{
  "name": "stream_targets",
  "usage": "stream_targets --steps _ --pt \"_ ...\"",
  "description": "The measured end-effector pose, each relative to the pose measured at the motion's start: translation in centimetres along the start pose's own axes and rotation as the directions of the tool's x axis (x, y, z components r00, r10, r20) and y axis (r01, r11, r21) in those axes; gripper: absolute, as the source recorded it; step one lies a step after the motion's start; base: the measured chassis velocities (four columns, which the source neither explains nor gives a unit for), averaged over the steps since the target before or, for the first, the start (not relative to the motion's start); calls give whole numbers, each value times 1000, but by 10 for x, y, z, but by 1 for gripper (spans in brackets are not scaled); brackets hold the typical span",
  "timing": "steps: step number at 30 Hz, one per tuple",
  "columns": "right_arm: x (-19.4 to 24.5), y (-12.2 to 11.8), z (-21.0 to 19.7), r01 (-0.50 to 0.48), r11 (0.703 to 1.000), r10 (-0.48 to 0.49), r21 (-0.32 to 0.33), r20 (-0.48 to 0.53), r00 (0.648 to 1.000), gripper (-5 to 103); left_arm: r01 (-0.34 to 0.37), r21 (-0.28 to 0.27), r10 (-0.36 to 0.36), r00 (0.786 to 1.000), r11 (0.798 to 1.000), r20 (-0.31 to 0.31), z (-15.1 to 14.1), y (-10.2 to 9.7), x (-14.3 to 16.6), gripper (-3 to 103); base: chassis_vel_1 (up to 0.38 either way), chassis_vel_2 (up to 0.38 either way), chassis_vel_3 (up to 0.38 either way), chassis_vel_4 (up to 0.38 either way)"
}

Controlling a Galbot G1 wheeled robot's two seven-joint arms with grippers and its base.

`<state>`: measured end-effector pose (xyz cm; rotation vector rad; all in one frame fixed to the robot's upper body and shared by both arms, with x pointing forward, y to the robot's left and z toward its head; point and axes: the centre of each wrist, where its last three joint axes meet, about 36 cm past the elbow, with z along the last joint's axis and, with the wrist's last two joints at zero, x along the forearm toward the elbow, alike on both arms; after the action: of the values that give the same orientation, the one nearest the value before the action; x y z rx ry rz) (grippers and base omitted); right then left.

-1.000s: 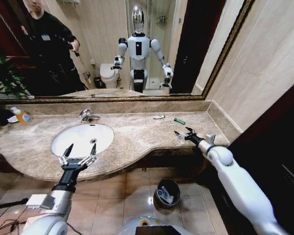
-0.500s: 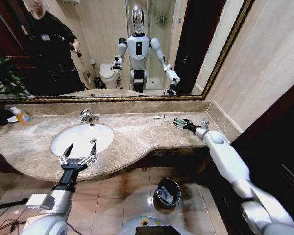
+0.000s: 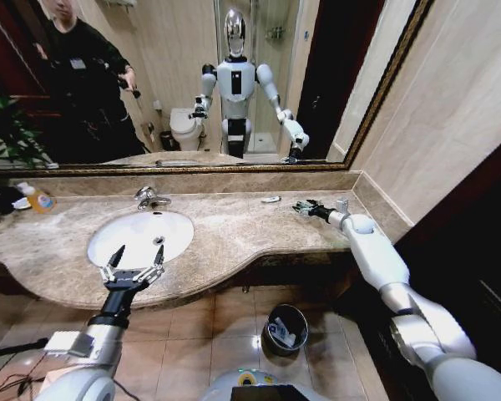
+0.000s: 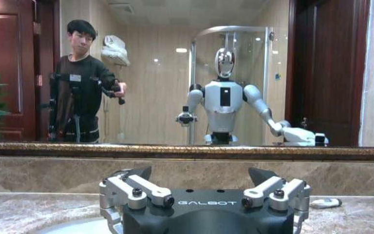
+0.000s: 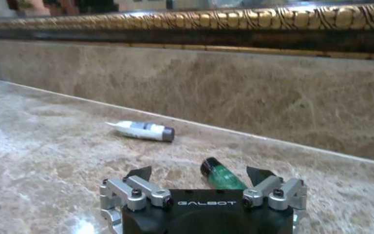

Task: Pick up the trash from the sink and place it in the trash bin.

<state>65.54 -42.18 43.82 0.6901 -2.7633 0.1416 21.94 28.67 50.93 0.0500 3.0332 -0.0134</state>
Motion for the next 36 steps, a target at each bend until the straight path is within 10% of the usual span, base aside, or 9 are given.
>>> stream_targets --steps 24,36 --pt "9 3 19 -73 997 72 -19 -35 997 14 0 0 0 1000 1000 0 0 0 0 100 0 0 0 0" --pt "34 37 -12 -124 991 129 -52 97 987 10 0 0 0 1000 1000 0 0 0 0 100 0 0 0 0"
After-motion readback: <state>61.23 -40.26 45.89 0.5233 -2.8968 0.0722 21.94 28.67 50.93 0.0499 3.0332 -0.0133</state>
